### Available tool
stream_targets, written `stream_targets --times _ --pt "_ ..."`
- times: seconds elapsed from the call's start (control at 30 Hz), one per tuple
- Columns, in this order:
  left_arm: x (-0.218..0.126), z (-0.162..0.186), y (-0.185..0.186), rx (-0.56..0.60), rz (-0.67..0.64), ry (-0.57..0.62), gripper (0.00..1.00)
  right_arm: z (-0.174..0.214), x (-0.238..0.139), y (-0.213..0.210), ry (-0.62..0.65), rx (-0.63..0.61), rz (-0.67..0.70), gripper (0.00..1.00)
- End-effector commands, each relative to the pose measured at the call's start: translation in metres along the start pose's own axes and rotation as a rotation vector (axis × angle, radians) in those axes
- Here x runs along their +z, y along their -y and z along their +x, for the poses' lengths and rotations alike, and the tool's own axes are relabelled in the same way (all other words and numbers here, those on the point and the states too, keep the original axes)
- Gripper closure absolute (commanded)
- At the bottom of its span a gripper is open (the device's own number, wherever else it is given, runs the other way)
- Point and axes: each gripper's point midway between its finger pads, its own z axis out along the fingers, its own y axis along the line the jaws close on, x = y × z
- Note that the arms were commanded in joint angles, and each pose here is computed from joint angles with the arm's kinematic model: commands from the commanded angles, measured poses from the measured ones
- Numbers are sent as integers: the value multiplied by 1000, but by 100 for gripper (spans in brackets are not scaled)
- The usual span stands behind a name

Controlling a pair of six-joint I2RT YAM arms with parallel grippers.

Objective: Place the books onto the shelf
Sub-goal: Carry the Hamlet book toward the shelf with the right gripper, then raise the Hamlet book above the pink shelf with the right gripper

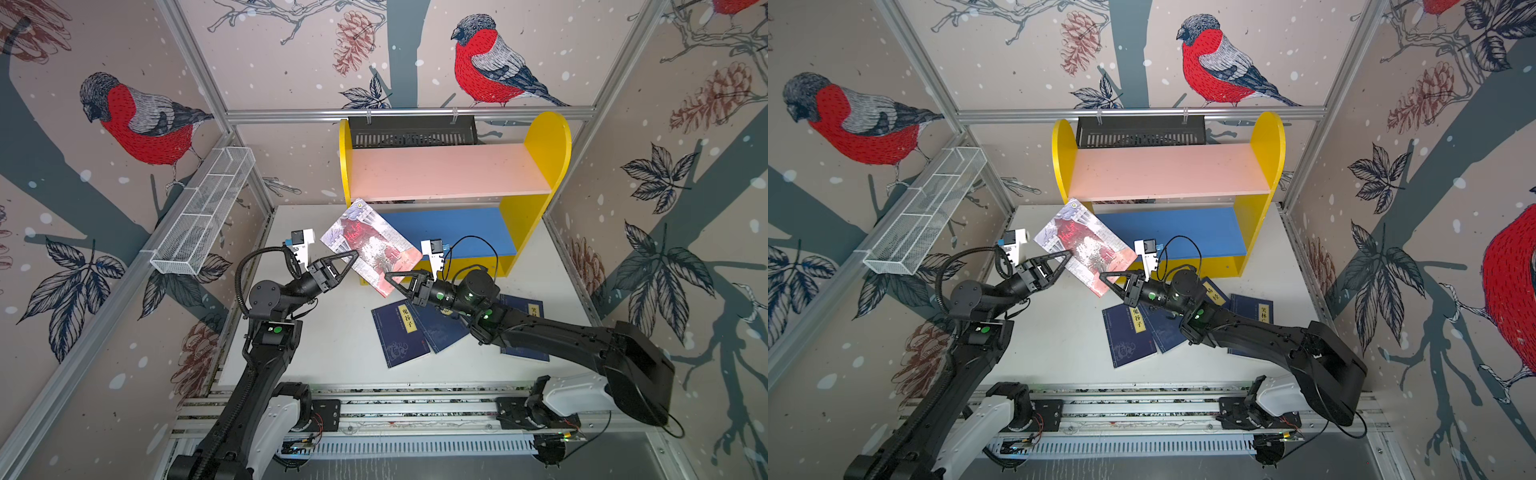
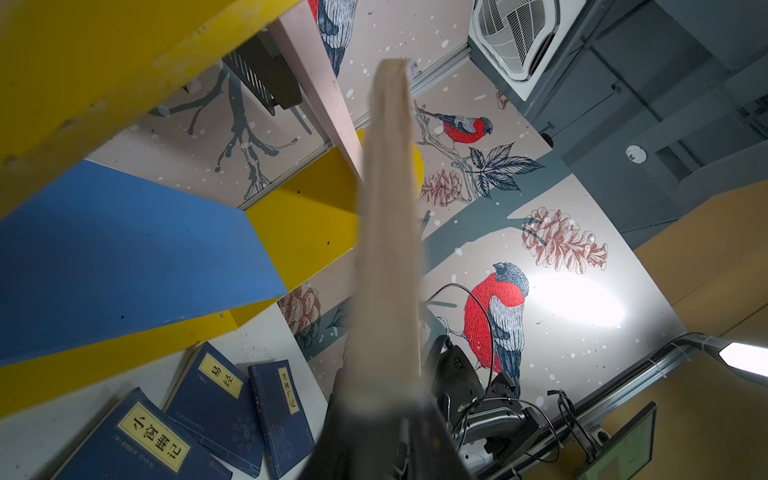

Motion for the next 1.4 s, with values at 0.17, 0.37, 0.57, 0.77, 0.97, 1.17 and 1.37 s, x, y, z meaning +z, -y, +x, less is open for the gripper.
stream_targets --times 0.17,0.37,0.57,0.77,0.97,1.17,1.37 --pt "1 8 17 202 9 -92 20 -20 -17 -5 -73 -37 32 99" --pt "12 5 17 279 -35 -212 19 -35 -46 -23 -184 -86 48 99" --pt "17 4 48 322 67 -297 17 -46 -73 -32 -266 -111 11 99" --pt "11 9 51 359 60 -281 14 -41 -85 -36 -339 -142 -41 99" --pt "1 11 37 426 -92 -245 16 -36 -87 -45 -402 -130 -99 99" --pt "0 21 55 369 10 -293 13 -31 -86 -47 -444 -118 -143 99" --pt "6 15 61 273 63 -304 55 -31 -80 -48 -464 -123 -166 99"
